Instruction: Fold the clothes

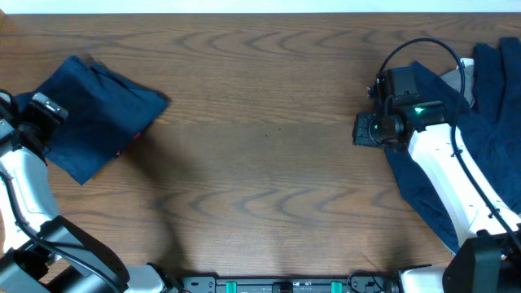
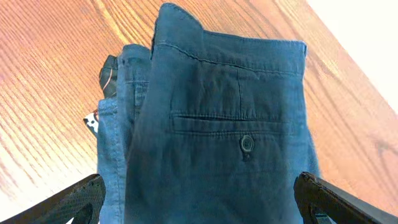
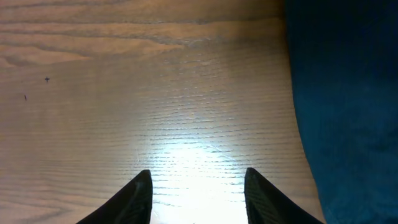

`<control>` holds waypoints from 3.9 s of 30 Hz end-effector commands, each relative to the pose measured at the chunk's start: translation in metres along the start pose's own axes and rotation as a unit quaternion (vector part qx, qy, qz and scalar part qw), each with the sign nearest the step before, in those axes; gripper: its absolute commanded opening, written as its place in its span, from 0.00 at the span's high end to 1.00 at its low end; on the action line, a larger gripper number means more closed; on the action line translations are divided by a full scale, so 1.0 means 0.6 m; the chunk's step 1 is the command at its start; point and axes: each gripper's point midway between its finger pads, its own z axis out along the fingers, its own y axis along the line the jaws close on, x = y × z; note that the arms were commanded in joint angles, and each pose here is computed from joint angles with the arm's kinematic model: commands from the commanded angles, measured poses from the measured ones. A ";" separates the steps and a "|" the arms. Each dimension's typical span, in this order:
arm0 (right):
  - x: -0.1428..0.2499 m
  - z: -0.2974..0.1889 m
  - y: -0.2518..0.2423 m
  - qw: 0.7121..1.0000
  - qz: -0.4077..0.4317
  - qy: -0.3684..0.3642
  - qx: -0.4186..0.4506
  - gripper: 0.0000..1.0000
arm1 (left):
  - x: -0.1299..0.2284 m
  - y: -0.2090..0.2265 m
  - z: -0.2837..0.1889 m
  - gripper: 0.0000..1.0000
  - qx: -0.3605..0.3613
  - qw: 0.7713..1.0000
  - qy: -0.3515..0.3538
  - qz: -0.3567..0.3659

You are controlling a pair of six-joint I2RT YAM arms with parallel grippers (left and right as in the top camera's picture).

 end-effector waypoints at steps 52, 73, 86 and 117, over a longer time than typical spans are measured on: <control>0.143 -0.197 -0.158 0.945 0.096 -0.310 0.033 0.01 | 0.366 -0.181 -0.408 0.02 0.283 0.915 -0.030 0.286; 0.250 -0.159 -0.169 0.973 0.104 -0.200 0.054 0.01 | 0.375 -0.154 -0.420 0.02 0.282 0.915 -0.029 0.287; 0.158 -0.208 -0.112 0.898 -0.039 -0.438 -0.007 0.01 | 0.376 -0.154 -0.420 0.02 0.281 0.915 -0.028 0.287; 0.110 -0.131 -0.091 0.826 -0.123 -0.551 -0.010 0.01 | 0.376 -0.154 -0.420 0.02 0.281 0.915 -0.028 0.287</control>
